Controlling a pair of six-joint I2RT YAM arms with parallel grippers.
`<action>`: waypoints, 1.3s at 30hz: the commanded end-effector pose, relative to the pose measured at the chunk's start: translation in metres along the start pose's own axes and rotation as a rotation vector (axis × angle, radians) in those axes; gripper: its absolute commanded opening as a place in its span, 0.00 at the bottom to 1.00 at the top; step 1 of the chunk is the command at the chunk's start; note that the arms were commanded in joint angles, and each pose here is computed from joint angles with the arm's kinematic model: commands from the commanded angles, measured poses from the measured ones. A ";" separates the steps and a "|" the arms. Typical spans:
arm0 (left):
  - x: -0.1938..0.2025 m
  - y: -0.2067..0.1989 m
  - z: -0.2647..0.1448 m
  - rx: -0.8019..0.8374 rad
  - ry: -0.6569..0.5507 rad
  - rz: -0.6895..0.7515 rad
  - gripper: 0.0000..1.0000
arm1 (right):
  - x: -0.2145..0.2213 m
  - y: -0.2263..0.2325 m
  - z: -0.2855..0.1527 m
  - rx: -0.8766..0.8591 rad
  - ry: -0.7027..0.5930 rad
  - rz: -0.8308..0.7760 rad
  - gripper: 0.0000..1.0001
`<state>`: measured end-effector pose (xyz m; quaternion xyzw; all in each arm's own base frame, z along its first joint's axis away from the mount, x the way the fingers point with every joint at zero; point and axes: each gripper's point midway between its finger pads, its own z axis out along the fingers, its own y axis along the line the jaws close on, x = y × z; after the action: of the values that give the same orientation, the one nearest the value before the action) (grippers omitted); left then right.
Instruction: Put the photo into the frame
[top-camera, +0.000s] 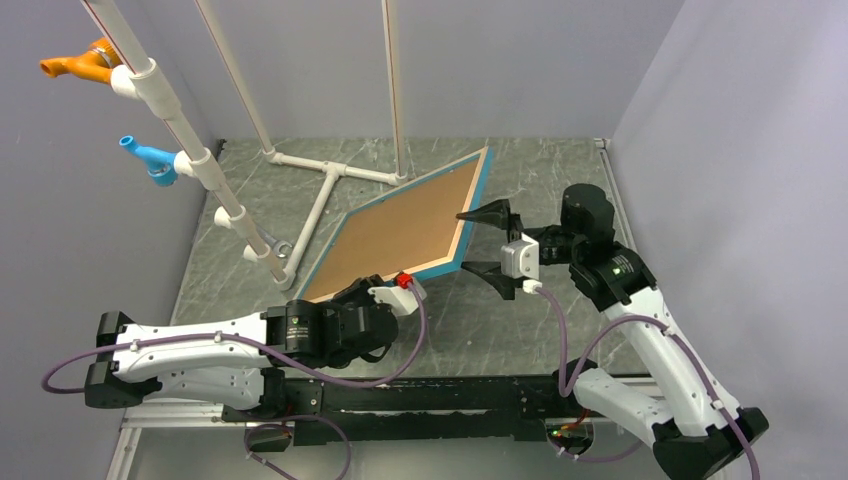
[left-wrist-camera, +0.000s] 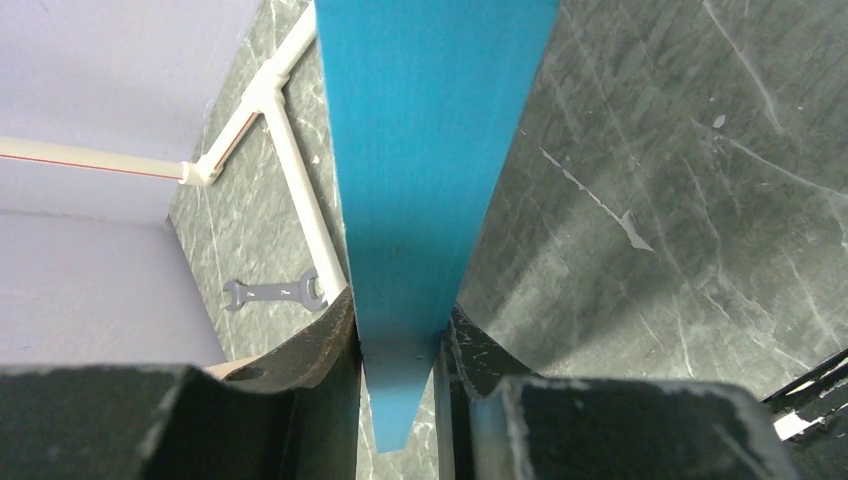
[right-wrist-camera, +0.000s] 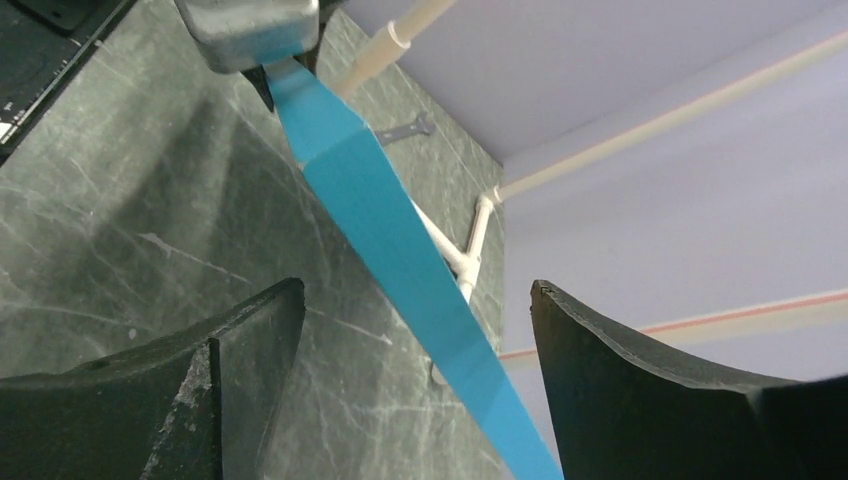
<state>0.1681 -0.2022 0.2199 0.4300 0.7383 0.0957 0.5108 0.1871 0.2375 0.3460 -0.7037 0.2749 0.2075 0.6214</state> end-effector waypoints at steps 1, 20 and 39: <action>-0.036 -0.021 -0.006 0.117 -0.108 -0.215 0.00 | -0.026 0.000 0.013 -0.070 -0.125 -0.102 0.83; -0.041 -0.020 -0.010 0.138 -0.137 -0.237 0.00 | -0.046 0.030 0.040 -0.173 -0.167 -0.097 0.11; -0.116 0.011 -0.052 0.247 -0.291 -0.432 0.89 | -0.053 0.030 0.013 0.040 -0.087 0.217 0.00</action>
<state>0.1540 -0.2450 0.2883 0.3592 0.7482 -0.0770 0.5524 0.1336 0.2608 0.3381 -0.7068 0.2696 0.2555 0.6021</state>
